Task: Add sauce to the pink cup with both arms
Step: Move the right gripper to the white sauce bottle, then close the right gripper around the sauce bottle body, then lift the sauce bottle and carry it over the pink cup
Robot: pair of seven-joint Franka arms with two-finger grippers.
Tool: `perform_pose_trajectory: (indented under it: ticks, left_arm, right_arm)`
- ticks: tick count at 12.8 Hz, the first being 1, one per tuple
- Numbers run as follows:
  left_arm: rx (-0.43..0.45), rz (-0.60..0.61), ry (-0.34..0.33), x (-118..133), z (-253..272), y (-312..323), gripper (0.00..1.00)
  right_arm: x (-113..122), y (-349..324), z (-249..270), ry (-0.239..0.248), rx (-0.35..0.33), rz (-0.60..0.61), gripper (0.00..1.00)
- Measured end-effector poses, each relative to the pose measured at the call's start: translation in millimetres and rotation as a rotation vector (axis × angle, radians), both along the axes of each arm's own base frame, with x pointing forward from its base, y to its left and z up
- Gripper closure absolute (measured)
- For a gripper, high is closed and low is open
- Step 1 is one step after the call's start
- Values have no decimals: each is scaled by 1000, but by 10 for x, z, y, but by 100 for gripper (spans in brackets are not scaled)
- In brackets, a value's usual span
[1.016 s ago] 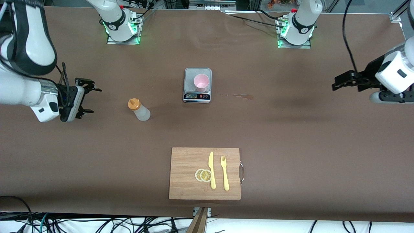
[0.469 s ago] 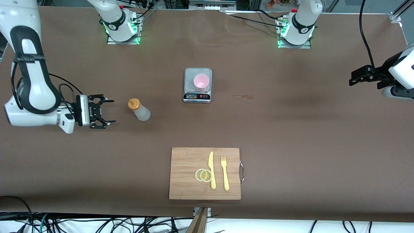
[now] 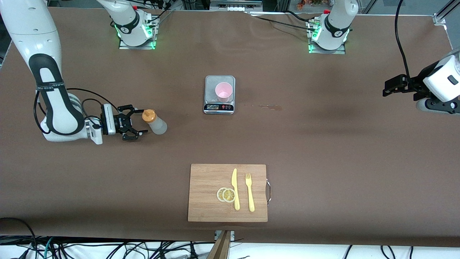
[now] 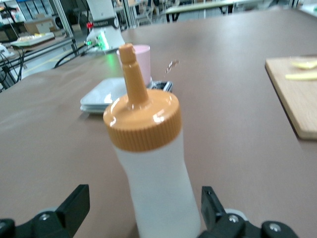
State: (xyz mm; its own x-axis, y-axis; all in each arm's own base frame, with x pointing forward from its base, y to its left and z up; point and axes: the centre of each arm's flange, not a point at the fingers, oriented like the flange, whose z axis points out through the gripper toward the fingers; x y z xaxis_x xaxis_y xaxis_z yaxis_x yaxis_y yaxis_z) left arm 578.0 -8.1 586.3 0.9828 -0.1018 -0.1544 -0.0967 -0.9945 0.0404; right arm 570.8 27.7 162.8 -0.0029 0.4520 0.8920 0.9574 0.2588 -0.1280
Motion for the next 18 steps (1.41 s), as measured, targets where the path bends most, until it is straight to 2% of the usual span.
perform_pose_trajectory:
  ticks: [3, 6, 7, 9, 10, 11, 12, 15, 18]
  left_arm:
    - [0, -2, 0, 0, 0, -8, 0]
    - [0, -4, 0, 1, -2, -18, 0]
    - [0, -4, 0, 1, -3, -20, 0]
    - [0, -4, 1, 1, -4, -21, 0]
    - [0, -4, 1, 2, -4, -21, 0]
    - [0, -4, 1, 2, -5, -21, 0]
    - [0, -4, 1, 3, -7, -22, 0]
    - [0, -5, 3, 8, -20, -25, 0]
    - [0, -6, 4, 9, -21, -28, 0]
  right_arm:
    - [-150, 253, -114, -36, 93, -6, 0]
    - [-263, 367, -198, -54, 132, -4, 0]
    - [-272, 363, -210, -54, 134, -7, 10]
    - [-266, 359, -210, -57, 134, -11, 39]
    - [-250, 362, -197, -53, 130, -15, 49]
    - [-204, 395, -139, -34, 112, -26, 56]
    - [-115, 466, -2, -11, 65, -41, 58]
    - [66, 973, 797, 53, -198, -53, 64]
    - [-76, 1758, 1344, 82, -433, -69, 71]
